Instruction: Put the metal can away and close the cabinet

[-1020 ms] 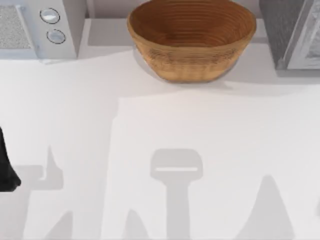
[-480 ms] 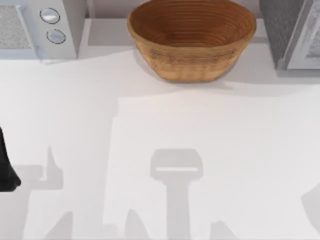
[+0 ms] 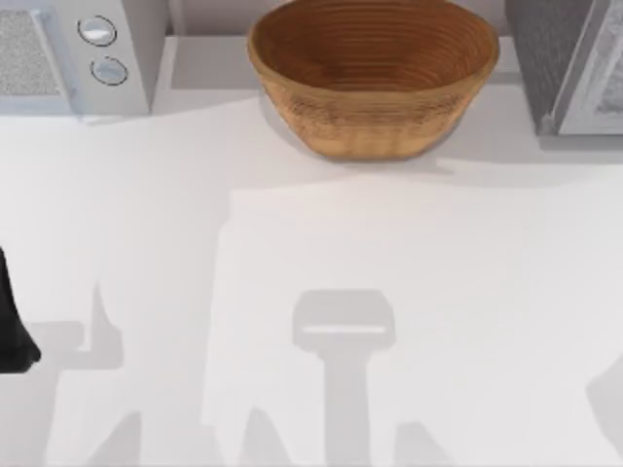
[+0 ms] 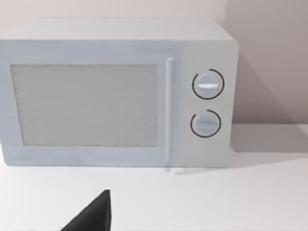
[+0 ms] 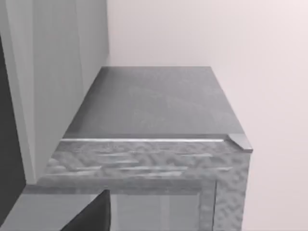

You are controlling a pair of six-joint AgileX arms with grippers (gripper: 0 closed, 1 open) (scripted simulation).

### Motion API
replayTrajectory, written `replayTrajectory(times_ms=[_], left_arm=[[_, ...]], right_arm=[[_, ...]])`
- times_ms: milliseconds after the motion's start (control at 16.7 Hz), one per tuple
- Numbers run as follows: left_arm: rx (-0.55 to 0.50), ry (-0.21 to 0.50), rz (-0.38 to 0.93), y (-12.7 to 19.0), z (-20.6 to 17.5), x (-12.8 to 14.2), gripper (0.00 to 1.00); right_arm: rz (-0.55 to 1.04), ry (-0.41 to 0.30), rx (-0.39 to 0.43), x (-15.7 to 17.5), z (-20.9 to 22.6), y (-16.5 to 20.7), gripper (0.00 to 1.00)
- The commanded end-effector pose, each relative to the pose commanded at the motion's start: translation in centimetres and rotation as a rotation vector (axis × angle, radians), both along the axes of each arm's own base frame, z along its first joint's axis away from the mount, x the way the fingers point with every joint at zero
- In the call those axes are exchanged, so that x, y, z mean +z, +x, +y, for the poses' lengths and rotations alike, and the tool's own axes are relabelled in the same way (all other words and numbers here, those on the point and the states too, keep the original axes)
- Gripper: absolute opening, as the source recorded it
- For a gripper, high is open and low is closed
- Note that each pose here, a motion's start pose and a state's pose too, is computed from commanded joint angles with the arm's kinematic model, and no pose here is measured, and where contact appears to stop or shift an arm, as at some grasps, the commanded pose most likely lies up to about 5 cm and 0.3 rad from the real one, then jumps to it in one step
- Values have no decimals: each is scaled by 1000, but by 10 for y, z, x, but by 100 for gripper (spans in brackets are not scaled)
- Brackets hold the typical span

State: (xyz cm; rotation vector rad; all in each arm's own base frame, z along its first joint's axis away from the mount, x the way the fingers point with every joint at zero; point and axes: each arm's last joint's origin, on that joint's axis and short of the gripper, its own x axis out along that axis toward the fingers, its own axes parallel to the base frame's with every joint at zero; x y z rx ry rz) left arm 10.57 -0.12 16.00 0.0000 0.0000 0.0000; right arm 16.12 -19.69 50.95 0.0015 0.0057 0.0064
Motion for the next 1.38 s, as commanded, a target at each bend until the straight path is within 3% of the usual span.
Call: replayTrajectory(times_ms=[360, 720, 1080, 1380], left_arm=[[0, 0, 0, 0, 0, 0, 100], [0, 0, 0, 0, 0, 0, 100], [0, 0, 0, 0, 0, 0, 100], [0, 0, 0, 0, 0, 0, 100]], right_arm=[[-6, -2, 1, 2, 47, 51, 100], [5, 8, 2, 1, 146, 96, 100], [11, 4, -1, -1, 249, 89, 100], [2, 1, 0, 0, 292, 69, 100]])
